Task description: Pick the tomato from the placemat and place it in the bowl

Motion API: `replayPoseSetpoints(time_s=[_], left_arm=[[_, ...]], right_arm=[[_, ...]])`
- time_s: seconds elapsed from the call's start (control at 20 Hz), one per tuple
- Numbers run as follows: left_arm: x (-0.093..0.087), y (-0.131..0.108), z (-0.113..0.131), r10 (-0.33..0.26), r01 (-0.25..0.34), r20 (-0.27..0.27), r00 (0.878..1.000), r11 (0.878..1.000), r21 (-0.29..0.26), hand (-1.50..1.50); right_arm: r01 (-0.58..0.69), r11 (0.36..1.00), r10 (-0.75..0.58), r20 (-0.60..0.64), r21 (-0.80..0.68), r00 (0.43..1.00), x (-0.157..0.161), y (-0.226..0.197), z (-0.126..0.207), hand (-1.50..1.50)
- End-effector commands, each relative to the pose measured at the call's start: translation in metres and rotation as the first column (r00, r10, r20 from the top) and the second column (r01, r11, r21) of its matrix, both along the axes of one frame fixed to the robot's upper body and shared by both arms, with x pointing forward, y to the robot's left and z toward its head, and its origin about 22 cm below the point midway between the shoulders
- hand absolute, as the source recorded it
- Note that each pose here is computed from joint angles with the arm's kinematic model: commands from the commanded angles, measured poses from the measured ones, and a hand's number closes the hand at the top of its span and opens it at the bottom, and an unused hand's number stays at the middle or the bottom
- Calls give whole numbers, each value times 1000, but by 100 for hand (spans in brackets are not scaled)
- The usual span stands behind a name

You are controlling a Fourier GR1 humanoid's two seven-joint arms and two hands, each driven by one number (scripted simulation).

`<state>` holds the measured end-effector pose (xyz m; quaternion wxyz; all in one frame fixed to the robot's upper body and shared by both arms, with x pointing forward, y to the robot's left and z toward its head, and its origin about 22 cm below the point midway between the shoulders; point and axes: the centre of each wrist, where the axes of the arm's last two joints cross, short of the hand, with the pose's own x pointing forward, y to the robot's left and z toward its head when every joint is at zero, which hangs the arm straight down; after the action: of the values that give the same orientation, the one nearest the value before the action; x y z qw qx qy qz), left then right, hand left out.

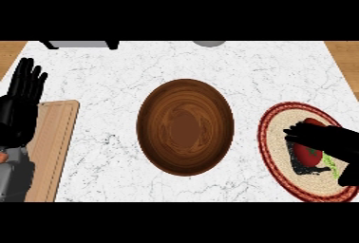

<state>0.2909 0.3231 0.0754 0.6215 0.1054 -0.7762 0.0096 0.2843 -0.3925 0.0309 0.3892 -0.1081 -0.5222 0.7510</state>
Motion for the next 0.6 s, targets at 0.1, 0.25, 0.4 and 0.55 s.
replayPoseSetpoints(time_s=[0.1, 0.25, 0.4, 0.55], left_arm=[[9, -6, 15, -4, 4, -6, 1000, 1000, -4, 0], [-9, 10, 4, -4, 4, -3, 1000, 1000, -7, 0], [1, 1, 3, 7, -7, 0, 1000, 1000, -11, 0], [-7, 22, 24, -1, 1, 0, 1000, 1000, 6, 0]], right_arm=[[19, 999, -21, -44, -28, 999, 13, 0, -28, -150], [4, 1000, -4, 7, -8, 1000, 14, -14, -25, -150], [-48, 995, 45, 46, 88, 998, 13, -8, -17, 150], [-47, 996, 42, 65, 79, 997, 14, 8, -35, 150]])
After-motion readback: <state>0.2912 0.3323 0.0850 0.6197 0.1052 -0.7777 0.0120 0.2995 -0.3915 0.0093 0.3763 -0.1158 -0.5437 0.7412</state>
